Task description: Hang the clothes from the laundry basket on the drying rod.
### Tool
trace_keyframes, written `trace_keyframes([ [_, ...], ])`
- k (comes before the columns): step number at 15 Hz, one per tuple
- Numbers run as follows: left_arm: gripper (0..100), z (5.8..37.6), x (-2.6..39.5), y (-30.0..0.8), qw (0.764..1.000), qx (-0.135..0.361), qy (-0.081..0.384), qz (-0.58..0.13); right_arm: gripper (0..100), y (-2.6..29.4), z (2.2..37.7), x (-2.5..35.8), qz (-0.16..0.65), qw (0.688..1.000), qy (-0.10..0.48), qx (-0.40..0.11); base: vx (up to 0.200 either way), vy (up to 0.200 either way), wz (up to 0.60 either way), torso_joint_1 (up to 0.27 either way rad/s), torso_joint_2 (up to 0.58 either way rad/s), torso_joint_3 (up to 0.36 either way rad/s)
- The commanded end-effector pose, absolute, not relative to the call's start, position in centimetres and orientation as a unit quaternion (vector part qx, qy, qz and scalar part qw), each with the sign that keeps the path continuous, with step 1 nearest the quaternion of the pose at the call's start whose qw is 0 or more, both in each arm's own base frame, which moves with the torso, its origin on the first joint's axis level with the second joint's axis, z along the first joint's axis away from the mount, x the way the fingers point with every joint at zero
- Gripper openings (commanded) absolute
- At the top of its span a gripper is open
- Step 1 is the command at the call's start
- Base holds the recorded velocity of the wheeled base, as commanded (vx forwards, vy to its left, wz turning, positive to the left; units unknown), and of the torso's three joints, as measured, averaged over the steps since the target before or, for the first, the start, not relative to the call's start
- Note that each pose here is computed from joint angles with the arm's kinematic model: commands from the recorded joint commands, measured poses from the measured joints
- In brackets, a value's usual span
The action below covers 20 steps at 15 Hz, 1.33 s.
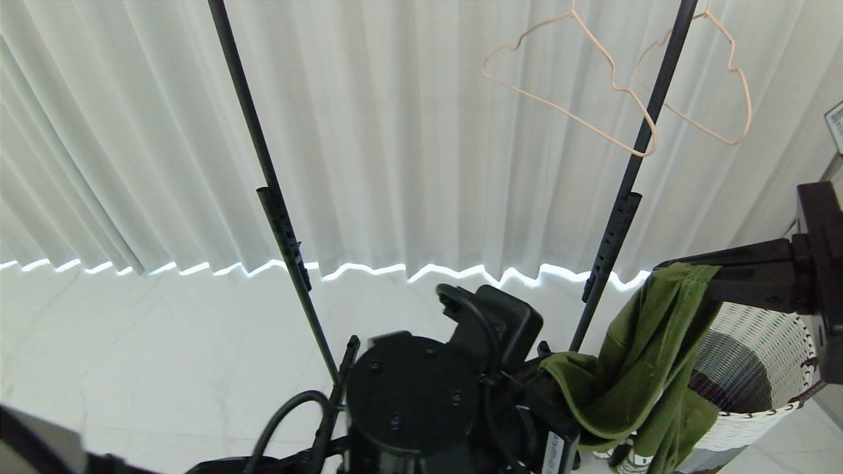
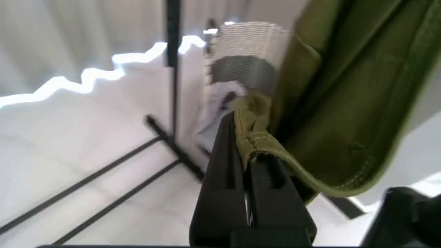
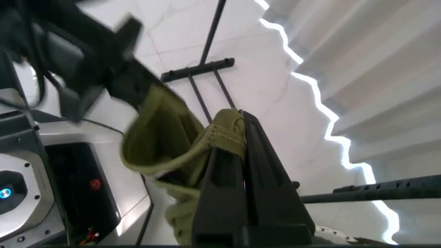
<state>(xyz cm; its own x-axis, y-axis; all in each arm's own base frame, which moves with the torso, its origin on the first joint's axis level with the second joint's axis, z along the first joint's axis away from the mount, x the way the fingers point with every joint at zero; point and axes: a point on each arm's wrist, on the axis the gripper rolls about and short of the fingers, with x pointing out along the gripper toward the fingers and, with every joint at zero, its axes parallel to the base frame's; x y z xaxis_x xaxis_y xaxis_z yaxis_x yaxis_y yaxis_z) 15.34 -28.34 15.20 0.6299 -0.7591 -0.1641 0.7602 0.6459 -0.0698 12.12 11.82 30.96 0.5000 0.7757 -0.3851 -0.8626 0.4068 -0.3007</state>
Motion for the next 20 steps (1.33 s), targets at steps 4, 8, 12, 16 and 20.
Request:
trace_keyframes([
  [4,0,19.3,12.2,-21.2,0.934,0.008,0.063,-0.352,0,12.7,31.1,11.7,0.509,0.823,0.083,-0.238,0.000,0.000,0.00,0.000,0.00,0.000],
  [8,0,23.3,10.5,-14.1,0.949,0.108,0.101,-0.280,0,13.5,31.8,11.8,0.459,0.853,0.043,-0.246,0.000,0.000,0.00,0.000,0.00,0.000],
  [12,0,32.1,11.0,-11.9,0.974,0.063,0.049,-0.210,0,13.8,33.6,12.3,0.408,0.885,-0.029,-0.221,0.000,0.000,0.00,0.000,0.00,0.000],
  [16,0,37.0,11.6,-12.4,0.989,0.062,-0.004,-0.137,0,13.4,36.1,12.0,0.371,0.904,-0.087,-0.196,0.000,0.000,0.00,0.000,0.00,0.000],
  [20,0,37.2,10.2,-13.6,0.986,0.088,-0.011,-0.142,0,12.9,37.8,11.7,0.354,0.910,-0.112,-0.183,0.000,0.000,0.00,0.000,0.00,0.000],
])
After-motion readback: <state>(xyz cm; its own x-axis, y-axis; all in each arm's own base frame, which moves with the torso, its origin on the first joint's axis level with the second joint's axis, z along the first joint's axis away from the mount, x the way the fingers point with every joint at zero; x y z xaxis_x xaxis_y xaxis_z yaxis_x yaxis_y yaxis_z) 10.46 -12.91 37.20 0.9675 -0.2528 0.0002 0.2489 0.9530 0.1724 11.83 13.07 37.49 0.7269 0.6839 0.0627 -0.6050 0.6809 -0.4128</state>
